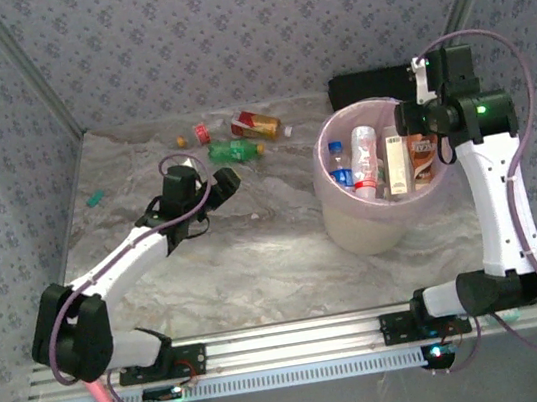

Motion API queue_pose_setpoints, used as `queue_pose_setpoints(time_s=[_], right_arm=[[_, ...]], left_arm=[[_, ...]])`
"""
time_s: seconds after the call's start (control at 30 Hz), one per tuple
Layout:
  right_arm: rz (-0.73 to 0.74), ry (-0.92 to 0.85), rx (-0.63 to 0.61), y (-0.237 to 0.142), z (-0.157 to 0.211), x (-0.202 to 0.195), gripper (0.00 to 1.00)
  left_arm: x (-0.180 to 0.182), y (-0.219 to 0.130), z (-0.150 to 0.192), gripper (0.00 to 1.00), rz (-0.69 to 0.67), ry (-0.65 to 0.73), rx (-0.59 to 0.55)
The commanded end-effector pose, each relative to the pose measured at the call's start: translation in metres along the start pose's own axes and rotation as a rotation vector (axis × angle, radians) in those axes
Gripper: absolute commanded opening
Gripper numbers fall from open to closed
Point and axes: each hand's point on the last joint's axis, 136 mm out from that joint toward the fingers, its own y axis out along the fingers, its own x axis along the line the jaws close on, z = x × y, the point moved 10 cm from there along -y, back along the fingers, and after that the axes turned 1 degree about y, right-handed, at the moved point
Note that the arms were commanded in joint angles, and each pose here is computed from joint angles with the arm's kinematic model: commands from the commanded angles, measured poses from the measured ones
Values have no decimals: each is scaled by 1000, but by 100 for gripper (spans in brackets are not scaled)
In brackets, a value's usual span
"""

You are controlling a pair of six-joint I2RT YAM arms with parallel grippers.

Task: Put the plastic bottles in the bin

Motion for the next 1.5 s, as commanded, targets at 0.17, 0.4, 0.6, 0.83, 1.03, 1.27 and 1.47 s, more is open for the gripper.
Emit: queue_pose_setpoints(time_s=[0.17,0.4,0.6,0.83,1.03,1.27,1.47], right_arm=[[2,62,81,27,7,-7,47],[-16,89,104,40,16,-5,44],[-30,87,19,14,-1,-7,44],[-180,101,-92,-23,-8,7,57],[-280,88,-115,-33,-5,20,60],[-308,57,-90,-34,0,33,64],[-312,38,-89,-37,2,34,64]], left_arm=[[-14,6,-15,95,40,-5,-28],[-11,13,-16,95,30,-17,-17],[-8,19,-21,95,1,-60,-23],[-2,31,-37,95,-114,-121,-36],[-2,57,-50,91,-175,-252,-50],[-12,102,-66,93,-205,-384,-55],[-16,139,-69,91,-258,-515,-67]])
